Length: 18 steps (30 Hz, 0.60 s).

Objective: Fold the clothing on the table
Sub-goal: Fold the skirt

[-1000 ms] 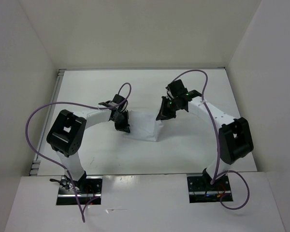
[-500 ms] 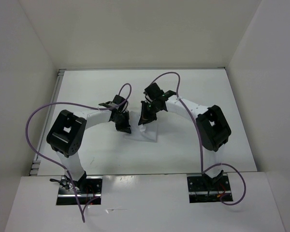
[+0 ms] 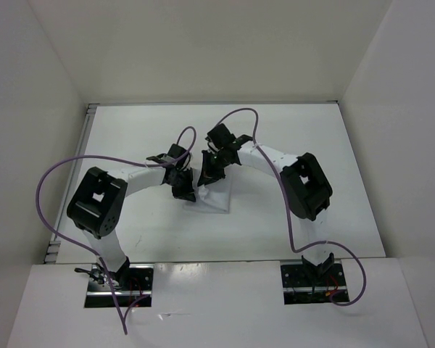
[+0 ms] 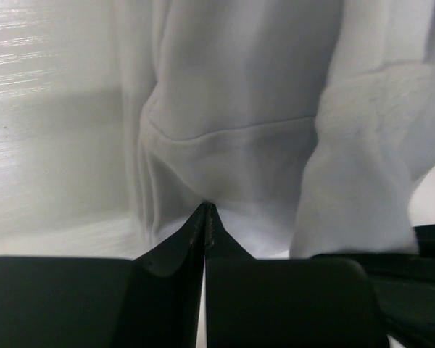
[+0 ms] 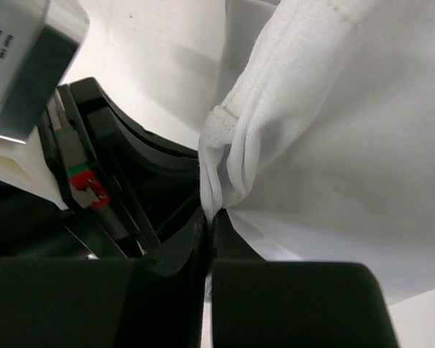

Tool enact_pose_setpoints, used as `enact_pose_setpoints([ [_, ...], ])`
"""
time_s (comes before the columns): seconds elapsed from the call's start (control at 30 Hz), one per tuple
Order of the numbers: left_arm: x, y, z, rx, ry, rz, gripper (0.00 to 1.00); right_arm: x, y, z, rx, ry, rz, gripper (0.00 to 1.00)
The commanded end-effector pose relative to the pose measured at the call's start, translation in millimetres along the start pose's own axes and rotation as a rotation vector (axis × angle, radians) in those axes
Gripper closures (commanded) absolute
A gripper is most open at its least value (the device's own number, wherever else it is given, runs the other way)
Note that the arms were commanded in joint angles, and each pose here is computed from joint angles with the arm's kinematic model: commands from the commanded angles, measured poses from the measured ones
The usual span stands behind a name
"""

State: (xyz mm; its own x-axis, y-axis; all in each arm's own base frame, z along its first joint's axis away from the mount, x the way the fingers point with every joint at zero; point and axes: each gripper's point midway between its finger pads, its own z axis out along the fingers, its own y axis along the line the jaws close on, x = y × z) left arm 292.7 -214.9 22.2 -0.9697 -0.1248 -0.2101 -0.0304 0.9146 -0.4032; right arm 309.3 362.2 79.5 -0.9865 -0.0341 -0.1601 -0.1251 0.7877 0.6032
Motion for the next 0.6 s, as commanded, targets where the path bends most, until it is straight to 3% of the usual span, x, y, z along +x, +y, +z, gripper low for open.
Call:
enact_pose_setpoints([
  [0.0, 2, -5, -8, 0.02, -0.014, -0.005, 0.97, -9, 31, 4, -0.081, -0.019, -0.05, 1.0],
  [0.4, 5, -2, -9, 0.007, -0.012, -0.016, 0.97, 8, 49, 14, -0.128, 0.03, -0.077, 1.0],
  [0.57, -6, -1, -31, -0.011, -0.067, -0.014, 0.97, 8, 44, 22, -0.128, 0.036, -0.075, 1.0],
])
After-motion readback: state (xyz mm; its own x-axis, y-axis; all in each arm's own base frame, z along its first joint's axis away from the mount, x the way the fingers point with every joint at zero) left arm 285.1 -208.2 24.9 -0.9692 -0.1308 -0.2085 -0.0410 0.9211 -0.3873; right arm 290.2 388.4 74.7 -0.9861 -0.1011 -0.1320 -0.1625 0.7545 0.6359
